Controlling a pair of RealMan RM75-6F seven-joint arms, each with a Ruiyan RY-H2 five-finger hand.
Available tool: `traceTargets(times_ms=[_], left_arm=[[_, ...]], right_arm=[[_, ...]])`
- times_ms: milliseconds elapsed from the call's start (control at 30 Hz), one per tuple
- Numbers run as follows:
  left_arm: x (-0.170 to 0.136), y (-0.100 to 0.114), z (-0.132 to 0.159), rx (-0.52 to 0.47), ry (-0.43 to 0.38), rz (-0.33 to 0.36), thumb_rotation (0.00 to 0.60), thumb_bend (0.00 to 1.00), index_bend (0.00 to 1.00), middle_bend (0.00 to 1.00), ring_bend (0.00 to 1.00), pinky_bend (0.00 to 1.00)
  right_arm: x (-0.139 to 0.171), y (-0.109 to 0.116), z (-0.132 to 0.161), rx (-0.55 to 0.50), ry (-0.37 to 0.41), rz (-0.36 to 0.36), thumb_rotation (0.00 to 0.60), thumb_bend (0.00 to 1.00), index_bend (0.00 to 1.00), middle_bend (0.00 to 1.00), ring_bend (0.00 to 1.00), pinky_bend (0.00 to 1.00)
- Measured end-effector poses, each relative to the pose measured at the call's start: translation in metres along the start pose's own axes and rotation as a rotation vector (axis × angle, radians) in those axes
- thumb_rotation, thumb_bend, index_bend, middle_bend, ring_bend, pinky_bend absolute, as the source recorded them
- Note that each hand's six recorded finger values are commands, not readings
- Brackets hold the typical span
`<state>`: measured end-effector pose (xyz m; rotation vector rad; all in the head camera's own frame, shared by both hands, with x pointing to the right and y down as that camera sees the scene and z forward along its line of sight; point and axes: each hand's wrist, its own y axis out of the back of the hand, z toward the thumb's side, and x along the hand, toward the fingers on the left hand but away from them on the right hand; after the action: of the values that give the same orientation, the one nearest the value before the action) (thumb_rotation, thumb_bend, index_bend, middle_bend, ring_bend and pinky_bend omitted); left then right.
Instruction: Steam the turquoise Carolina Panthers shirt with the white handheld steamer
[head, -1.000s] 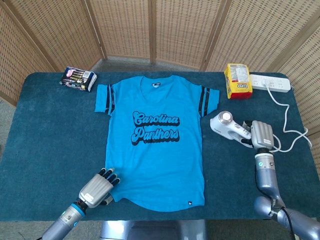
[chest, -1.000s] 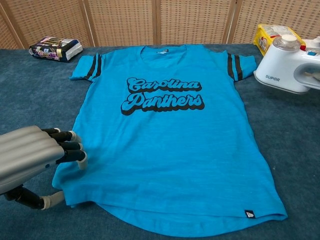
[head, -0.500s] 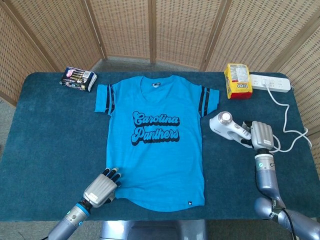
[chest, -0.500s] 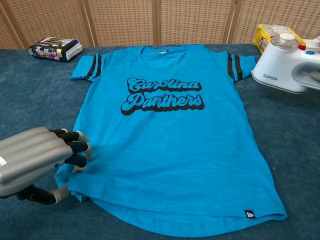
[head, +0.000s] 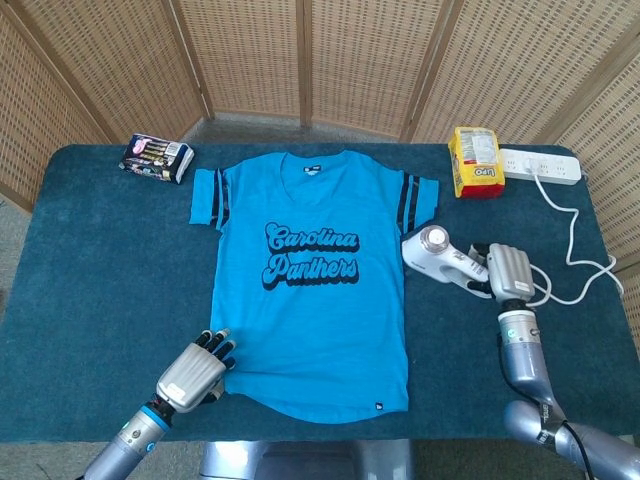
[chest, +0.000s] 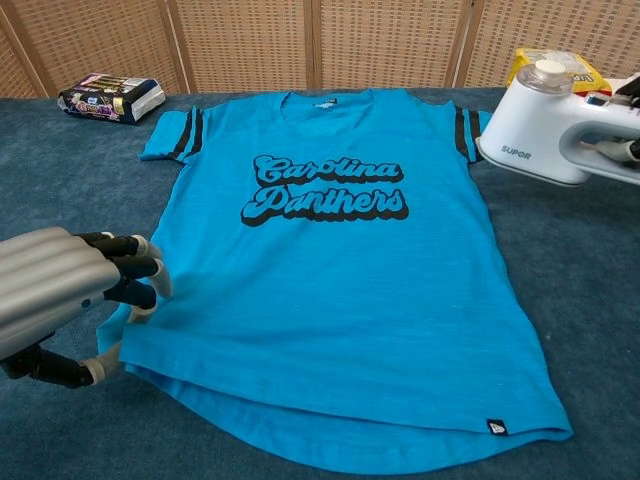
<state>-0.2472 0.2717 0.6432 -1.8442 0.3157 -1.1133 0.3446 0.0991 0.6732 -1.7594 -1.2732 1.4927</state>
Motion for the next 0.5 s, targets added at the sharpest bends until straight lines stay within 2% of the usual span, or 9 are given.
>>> traceTargets(times_ms=[500], left_arm=[[-0.001, 0.006, -0.003, -0.013, 0.010, 0.017, 0.386, 0.49, 0.59, 0.29, 0.16, 0.25]], right_arm=[[0.015, -0.037, 0.018, 0.082, 0.061, 0.095, 0.600, 0.31, 0.70, 0.72, 0.75, 0.72]])
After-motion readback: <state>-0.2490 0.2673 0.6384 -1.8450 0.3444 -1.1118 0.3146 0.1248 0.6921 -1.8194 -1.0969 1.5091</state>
